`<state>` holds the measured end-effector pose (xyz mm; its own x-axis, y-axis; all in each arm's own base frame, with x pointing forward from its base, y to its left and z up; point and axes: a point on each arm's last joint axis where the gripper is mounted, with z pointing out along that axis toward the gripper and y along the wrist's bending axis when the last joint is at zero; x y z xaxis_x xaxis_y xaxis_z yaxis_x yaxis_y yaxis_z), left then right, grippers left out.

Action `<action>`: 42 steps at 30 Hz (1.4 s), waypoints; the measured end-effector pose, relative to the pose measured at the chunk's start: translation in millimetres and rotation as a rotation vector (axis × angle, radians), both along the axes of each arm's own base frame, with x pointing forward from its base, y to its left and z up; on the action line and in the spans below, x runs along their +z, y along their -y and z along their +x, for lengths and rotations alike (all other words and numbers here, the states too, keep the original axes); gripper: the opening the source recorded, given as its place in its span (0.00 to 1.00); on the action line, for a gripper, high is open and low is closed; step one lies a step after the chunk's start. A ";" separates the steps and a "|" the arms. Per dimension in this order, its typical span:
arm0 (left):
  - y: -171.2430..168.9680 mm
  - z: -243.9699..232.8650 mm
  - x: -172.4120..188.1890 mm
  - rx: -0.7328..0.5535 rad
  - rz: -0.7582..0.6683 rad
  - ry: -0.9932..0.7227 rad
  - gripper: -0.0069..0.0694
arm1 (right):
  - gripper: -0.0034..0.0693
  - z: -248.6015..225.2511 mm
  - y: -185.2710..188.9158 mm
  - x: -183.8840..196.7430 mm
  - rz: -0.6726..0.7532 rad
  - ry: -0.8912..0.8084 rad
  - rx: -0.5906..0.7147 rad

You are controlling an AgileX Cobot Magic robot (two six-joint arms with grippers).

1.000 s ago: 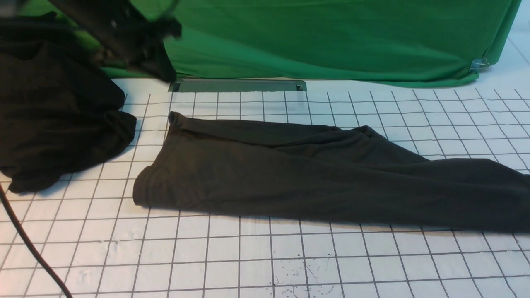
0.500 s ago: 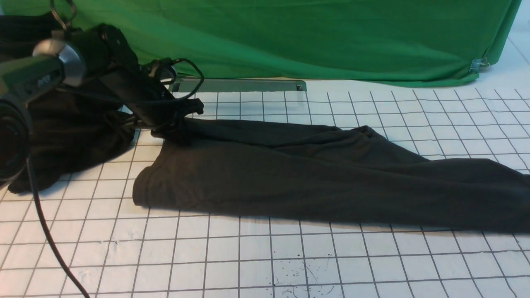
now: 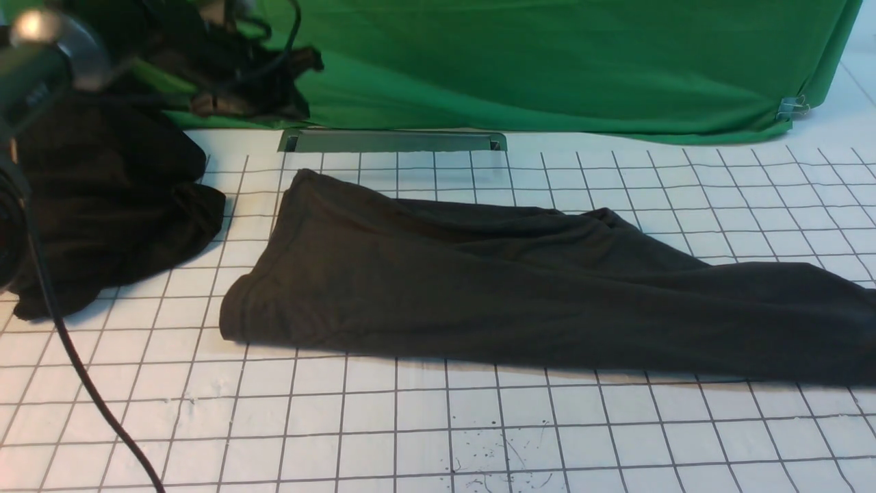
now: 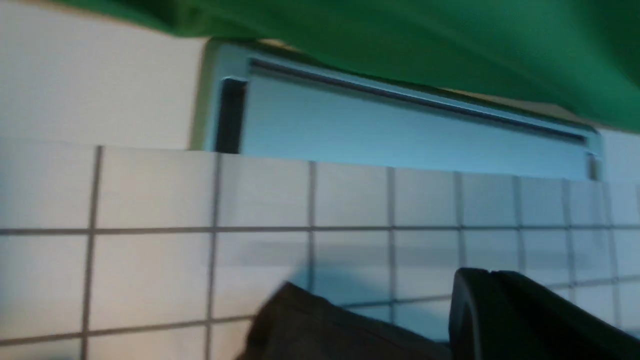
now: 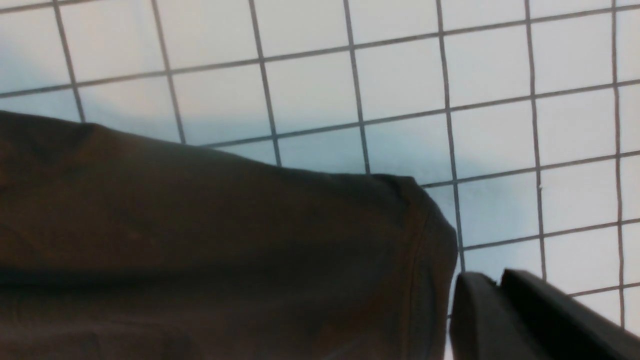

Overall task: Fold a long-sleeved shirt over a white checkered tablecloth.
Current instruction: 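Pull the folded dark garment lengthwise by its ends to straighten it flat on the table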

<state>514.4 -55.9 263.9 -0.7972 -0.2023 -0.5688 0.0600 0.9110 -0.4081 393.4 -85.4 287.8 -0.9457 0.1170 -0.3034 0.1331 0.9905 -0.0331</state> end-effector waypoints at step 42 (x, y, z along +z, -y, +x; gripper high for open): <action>52.1 -15.0 48.0 -0.271 -0.010 -0.026 0.11 | 0.99 -47.9 21.9 -78.1 0.130 -0.208 -0.119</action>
<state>499.4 -108.0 311.9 -0.8371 0.0145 -0.5468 0.2904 0.8589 -0.4218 345.4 -107.3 209.7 -0.9634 0.2560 -0.0791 0.2522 0.9661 0.0546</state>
